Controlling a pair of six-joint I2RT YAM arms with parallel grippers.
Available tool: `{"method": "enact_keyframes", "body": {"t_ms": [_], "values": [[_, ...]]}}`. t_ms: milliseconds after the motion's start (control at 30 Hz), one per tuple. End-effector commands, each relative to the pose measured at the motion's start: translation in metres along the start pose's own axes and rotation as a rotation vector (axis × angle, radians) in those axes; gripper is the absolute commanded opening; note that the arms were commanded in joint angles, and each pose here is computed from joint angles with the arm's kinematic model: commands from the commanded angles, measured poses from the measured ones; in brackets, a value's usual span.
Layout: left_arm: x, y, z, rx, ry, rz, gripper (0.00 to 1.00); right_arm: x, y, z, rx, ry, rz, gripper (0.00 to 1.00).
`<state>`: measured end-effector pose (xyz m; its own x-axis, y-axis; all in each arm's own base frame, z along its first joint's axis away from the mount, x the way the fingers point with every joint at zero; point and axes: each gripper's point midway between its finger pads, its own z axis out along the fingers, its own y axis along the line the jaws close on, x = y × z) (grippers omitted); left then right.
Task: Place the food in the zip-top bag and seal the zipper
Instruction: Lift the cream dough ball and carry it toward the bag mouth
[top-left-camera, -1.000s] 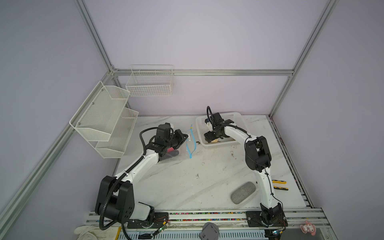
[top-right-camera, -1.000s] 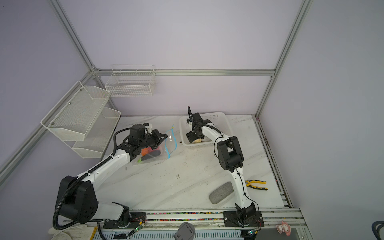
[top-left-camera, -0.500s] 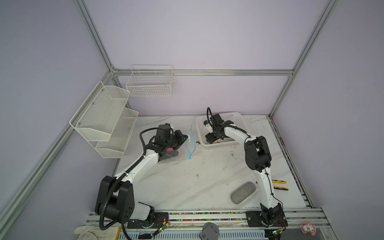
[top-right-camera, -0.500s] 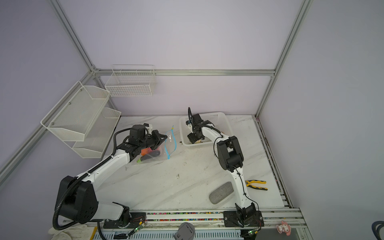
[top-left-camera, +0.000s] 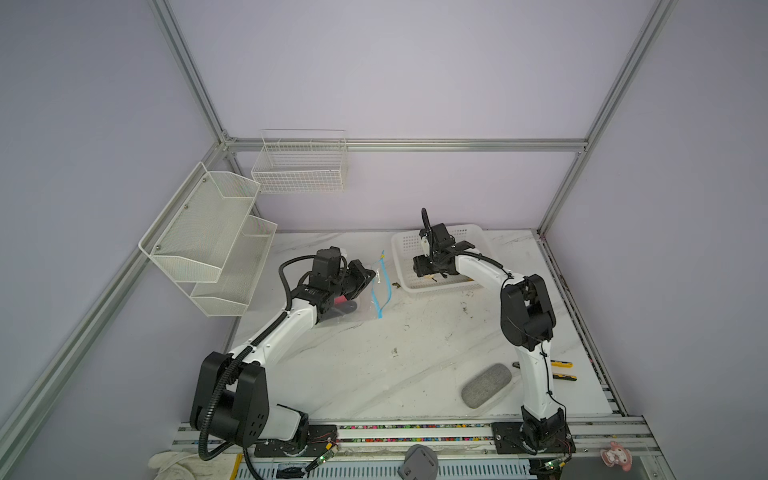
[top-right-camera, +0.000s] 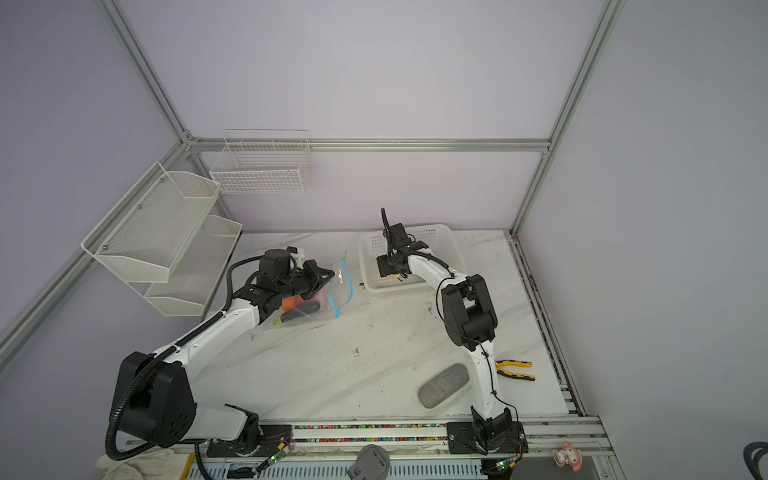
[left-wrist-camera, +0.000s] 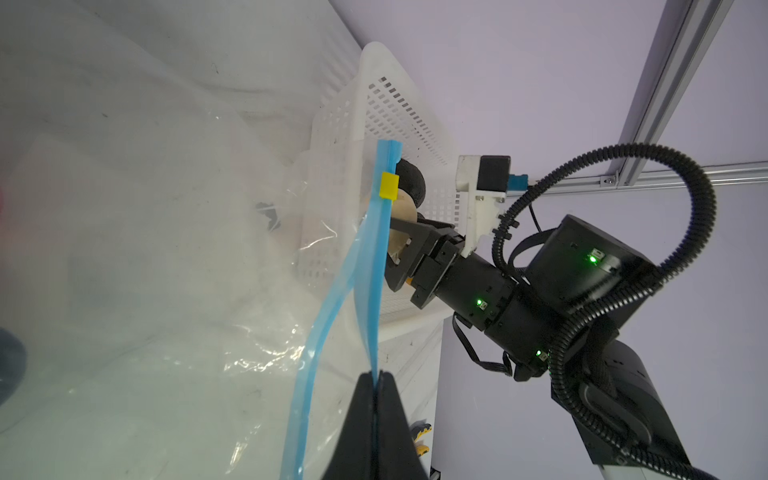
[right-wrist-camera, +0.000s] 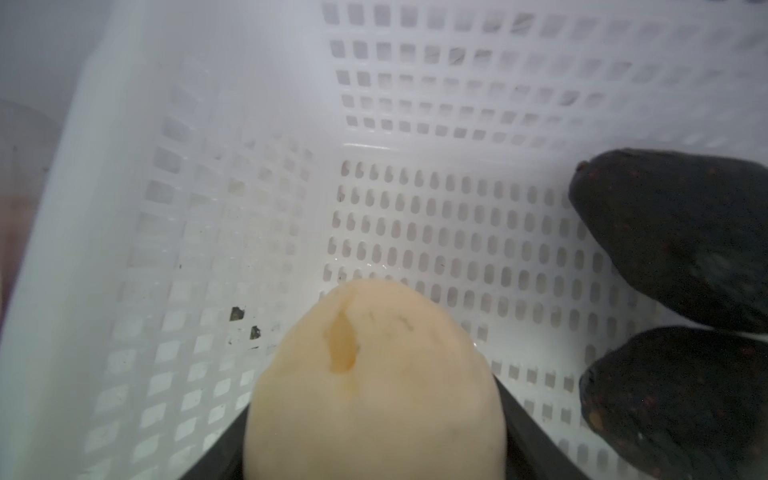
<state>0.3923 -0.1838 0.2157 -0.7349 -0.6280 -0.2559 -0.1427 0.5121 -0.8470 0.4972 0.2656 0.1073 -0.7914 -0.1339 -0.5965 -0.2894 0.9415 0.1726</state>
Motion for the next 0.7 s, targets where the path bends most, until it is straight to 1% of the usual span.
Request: {"method": "enact_keyframes", "body": {"t_ms": [0, 100, 200, 467, 567, 667], "values": [[-0.008, -0.018, -0.01, 0.051, -0.031, 0.046, 0.0, -0.048, 0.006, -0.034, -0.037, -0.228, 0.243, 0.69], [-0.008, -0.017, -0.01, 0.05, -0.034, 0.045, 0.0, -0.053, 0.011, -0.042, -0.096, -0.287, 0.348, 0.68], [-0.009, -0.017, -0.011, 0.048, -0.039, 0.044, 0.0, -0.055, 0.02, -0.048, -0.18, -0.317, 0.434, 0.66], [-0.011, -0.019, -0.009, 0.051, -0.043, 0.047, 0.0, -0.046, 0.041, -0.061, -0.35, -0.303, 0.563, 0.64], [-0.012, -0.019, -0.008, 0.052, -0.045, 0.048, 0.0, -0.044, 0.044, -0.072, -0.389, -0.307, 0.613, 0.64], [-0.014, -0.021, -0.007, 0.056, -0.046, 0.048, 0.0, -0.043, 0.048, -0.087, -0.422, -0.341, 0.663, 0.63]]}}
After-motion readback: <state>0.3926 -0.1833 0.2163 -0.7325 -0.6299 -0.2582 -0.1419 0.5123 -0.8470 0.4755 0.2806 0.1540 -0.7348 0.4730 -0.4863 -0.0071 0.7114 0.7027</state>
